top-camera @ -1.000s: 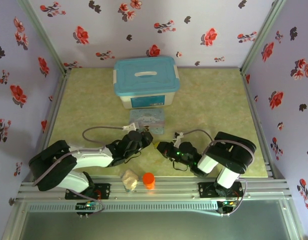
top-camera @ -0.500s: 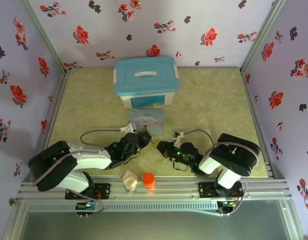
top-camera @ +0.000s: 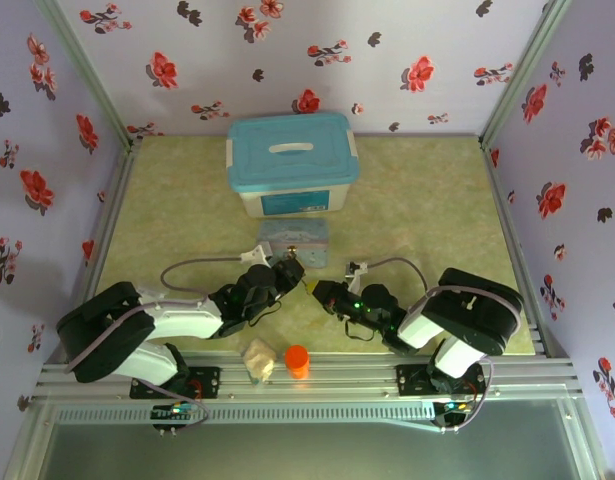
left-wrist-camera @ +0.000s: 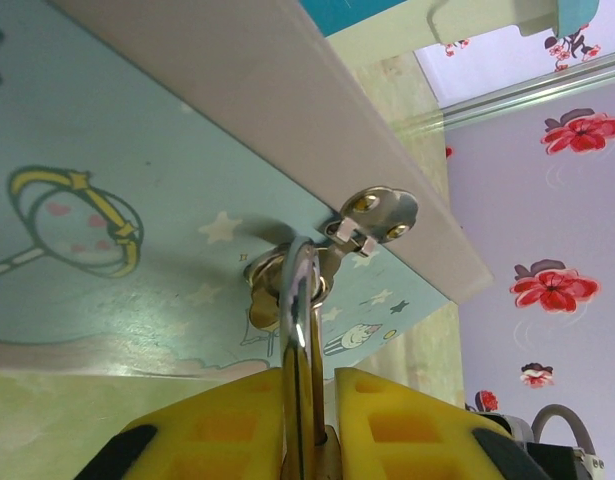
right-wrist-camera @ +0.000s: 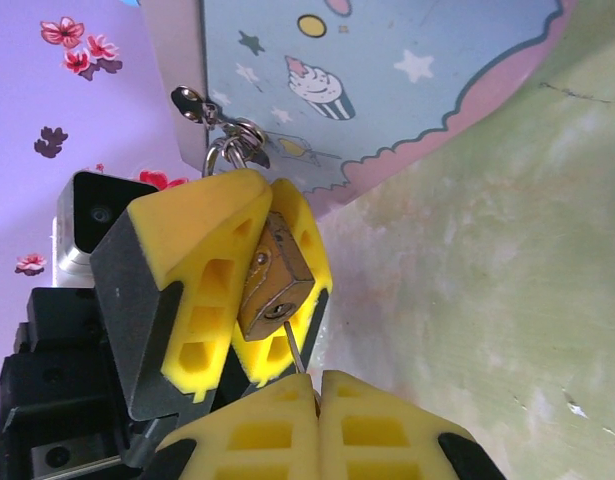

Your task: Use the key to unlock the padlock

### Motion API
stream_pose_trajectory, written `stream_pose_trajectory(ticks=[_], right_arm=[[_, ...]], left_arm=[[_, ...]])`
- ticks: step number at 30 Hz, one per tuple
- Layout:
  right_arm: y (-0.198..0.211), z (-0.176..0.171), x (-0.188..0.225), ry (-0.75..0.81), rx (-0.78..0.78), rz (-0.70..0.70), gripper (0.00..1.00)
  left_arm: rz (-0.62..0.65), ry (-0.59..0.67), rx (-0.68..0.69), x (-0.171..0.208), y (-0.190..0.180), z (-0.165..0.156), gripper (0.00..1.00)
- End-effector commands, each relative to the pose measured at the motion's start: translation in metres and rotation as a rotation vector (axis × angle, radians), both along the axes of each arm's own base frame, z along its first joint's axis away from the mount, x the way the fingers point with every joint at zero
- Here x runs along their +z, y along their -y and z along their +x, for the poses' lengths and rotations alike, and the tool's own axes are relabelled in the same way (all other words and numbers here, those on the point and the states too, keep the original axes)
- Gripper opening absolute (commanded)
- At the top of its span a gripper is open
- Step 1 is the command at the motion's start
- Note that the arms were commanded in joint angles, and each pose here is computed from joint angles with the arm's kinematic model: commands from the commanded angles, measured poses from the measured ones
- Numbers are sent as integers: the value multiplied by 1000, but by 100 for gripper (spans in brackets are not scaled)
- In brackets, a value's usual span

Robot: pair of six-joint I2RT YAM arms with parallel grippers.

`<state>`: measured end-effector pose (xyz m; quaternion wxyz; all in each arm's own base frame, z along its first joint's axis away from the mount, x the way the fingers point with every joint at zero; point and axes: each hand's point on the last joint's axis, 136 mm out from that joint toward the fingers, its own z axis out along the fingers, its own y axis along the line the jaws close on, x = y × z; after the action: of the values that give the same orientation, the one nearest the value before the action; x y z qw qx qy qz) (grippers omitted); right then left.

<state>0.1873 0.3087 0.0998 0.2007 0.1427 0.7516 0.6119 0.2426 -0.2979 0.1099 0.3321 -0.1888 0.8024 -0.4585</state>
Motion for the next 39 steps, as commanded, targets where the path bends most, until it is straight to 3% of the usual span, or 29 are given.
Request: stream_pose_trajectory(ticks=[1,23,39], right_arm=[[-6,4,18,39,-2,47,0],[2,31,34,53,-36,93,0],[7,33,32,50,-64,87,0]], left_arm=[[-103,41,3,21,8,4,0],[-222,25,-24,22,17,-2,0],[-216,19,-6,19,13,-1,0]])
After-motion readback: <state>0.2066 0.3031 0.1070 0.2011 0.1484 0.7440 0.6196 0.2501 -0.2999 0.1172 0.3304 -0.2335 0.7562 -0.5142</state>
